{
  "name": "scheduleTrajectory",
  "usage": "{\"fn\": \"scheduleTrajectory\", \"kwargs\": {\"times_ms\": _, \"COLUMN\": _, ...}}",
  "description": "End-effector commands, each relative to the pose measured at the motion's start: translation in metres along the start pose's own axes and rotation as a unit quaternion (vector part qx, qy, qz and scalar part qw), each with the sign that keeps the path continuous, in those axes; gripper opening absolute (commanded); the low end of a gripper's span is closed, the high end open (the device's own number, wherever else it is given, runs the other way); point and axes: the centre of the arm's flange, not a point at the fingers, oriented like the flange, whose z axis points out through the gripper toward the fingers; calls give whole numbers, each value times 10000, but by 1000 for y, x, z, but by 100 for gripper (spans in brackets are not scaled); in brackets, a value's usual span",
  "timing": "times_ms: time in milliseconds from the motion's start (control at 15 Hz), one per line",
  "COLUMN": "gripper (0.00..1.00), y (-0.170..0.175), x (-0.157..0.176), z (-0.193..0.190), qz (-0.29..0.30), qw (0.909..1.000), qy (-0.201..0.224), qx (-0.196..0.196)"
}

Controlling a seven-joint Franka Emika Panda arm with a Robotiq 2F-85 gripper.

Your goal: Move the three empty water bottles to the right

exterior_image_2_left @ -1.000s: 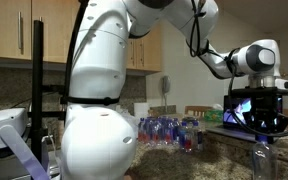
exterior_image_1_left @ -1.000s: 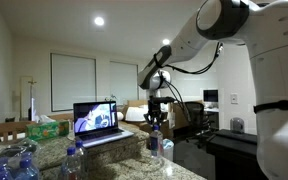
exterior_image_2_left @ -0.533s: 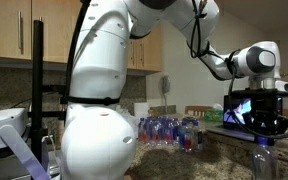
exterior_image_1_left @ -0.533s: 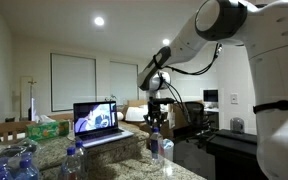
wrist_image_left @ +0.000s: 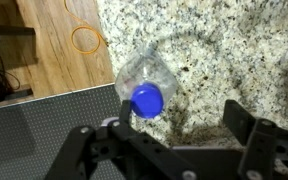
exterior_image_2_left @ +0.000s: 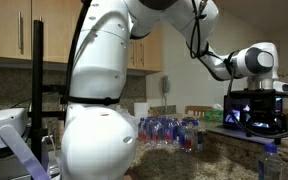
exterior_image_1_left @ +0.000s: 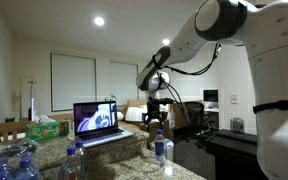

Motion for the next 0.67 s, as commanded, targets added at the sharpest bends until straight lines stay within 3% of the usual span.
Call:
{"fn": "scheduleTrajectory", "kwargs": {"times_ms": 0, "gripper": 100, "y": 3, "x": -3, "z": 0, "qz": -110, "qw": 9999, "qy": 97, "qx": 88}}
{"fn": "scheduleTrajectory", "kwargs": {"times_ms": 333, "gripper": 100, "y": -5, "x": -10, "z": -16, "qz": -223, "qw": 9995, "qy": 195, "qx": 55}}
{"fn": "scheduleTrajectory", "kwargs": {"times_ms": 600, "gripper": 100, "y": -29, "x": -35, "z": -80, "qz": -492, "qw": 9968, "qy": 627, "qx": -93}}
